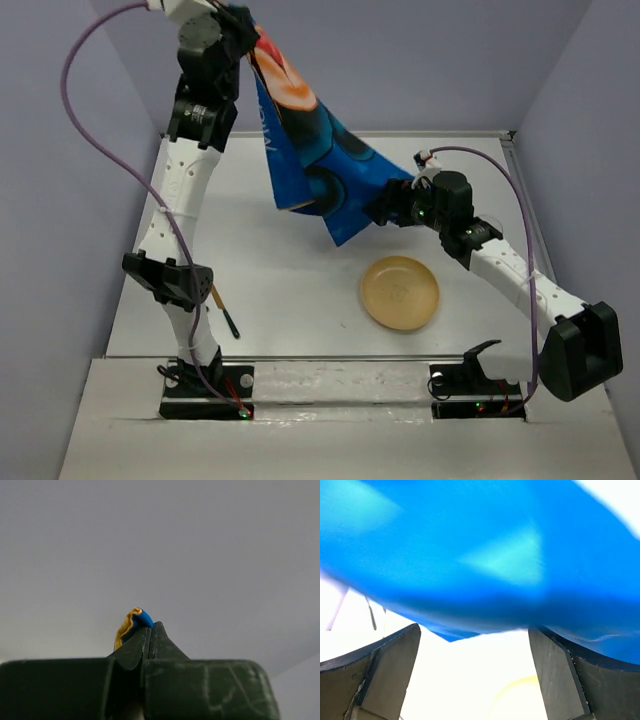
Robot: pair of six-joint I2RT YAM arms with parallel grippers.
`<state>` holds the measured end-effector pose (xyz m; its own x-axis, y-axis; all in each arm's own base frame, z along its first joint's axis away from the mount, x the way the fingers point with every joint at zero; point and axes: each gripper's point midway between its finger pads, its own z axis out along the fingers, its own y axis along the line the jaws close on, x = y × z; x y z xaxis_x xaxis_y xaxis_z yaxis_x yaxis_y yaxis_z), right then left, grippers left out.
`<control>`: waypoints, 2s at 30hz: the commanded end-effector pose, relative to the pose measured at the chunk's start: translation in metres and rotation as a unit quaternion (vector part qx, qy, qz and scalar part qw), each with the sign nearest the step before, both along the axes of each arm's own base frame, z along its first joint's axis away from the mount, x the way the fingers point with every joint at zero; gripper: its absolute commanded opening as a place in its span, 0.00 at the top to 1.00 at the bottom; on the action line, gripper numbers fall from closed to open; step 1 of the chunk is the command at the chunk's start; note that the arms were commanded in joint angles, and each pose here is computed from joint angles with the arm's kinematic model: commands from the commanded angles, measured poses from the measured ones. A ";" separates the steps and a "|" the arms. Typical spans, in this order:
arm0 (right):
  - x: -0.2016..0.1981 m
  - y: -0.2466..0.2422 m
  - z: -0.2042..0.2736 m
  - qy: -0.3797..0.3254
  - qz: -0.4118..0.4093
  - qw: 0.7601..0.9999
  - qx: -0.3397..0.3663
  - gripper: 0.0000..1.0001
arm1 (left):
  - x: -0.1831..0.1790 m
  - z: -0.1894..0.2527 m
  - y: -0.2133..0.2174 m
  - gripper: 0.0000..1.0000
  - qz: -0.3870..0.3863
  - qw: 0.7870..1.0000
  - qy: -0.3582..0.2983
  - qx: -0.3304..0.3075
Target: Set the dinner table for one person
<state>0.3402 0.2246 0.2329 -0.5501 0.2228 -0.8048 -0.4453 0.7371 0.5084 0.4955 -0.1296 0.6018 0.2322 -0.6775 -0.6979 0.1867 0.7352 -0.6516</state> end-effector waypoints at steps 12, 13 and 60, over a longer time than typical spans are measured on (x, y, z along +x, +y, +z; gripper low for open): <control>0.025 -0.028 -0.129 0.121 -0.076 0.980 -0.141 0.06 | -0.055 -0.265 0.064 1.00 0.090 0.991 0.093 -0.037; 0.025 -0.031 -0.136 0.131 -0.085 0.976 -0.149 0.06 | -0.060 -0.272 0.066 1.00 0.088 0.990 0.094 -0.051; 0.068 0.007 -0.162 0.183 -0.132 0.972 -0.068 0.40 | -0.163 -0.395 0.094 1.00 0.025 0.986 0.121 -0.109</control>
